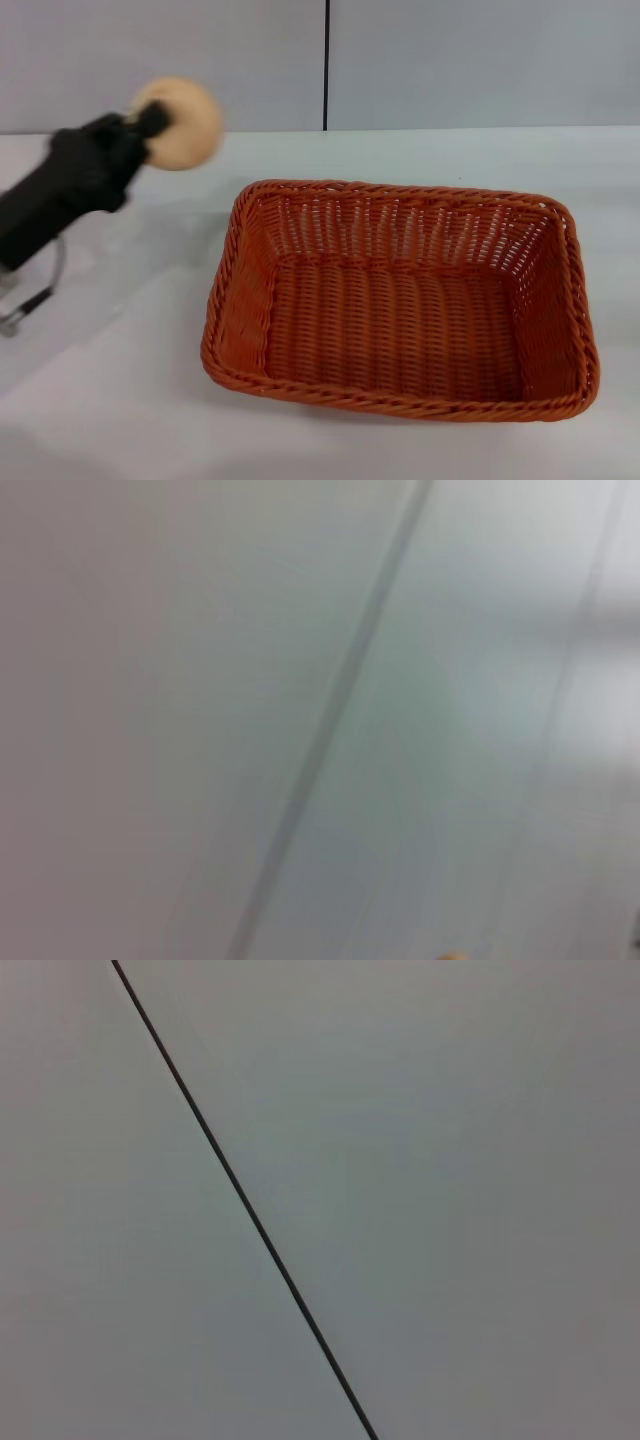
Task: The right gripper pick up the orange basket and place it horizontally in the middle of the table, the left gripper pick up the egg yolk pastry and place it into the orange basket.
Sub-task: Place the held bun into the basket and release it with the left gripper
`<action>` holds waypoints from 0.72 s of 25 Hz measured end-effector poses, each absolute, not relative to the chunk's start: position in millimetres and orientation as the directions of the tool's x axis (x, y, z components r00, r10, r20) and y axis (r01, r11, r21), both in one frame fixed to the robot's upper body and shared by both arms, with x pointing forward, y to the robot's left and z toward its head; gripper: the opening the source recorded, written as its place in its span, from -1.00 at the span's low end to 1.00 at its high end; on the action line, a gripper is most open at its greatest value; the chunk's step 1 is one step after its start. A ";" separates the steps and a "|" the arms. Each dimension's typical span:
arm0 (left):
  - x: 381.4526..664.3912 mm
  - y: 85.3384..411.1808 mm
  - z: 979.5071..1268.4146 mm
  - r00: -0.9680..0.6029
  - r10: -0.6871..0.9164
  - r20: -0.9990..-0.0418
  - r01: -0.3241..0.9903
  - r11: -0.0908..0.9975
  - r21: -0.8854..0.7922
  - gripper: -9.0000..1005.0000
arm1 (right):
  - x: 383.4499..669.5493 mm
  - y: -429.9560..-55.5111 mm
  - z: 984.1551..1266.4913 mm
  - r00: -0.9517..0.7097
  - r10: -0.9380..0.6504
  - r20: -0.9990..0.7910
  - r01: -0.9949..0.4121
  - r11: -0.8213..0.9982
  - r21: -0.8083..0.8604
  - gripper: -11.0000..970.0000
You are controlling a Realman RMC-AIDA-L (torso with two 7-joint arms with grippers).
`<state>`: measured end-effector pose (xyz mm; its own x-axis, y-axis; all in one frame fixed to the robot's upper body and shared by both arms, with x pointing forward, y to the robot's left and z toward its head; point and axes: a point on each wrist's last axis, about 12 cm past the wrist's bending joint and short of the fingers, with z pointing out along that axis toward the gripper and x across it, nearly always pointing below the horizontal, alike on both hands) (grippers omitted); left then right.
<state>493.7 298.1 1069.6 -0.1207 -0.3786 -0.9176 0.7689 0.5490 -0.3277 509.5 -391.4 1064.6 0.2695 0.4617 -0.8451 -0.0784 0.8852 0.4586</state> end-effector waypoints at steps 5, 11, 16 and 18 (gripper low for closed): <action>503.7 265.5 1069.1 -0.157 -0.369 -0.916 0.823 0.464 -0.328 -0.81 | 510.2 -388.6 1063.2 0.262 0.469 -0.843 -0.084 0.882 0.465 0.03; 499.0 257.9 1065.5 -0.123 -0.370 -0.921 0.831 0.468 -0.300 -0.57 | 510.3 -388.9 1060.9 0.250 0.472 -0.845 -0.071 0.880 0.470 0.03; 495.2 262.9 1063.3 -0.111 -0.385 -0.916 0.812 0.496 -0.307 -0.24 | 512.1 -387.5 1060.3 0.241 0.474 -0.847 -0.072 0.879 0.471 0.03; 494.9 263.7 1062.8 -0.110 -0.388 -0.915 0.807 0.502 -0.310 -0.12 | 512.7 -386.9 1060.4 0.239 0.474 -0.848 -0.075 0.879 0.470 0.03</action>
<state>494.9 263.7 1062.8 -0.1097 -0.3880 -0.9151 0.8074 0.5022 -0.3097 512.7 -386.9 1060.4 0.2390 0.4738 -0.8476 -0.0745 0.8793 0.4705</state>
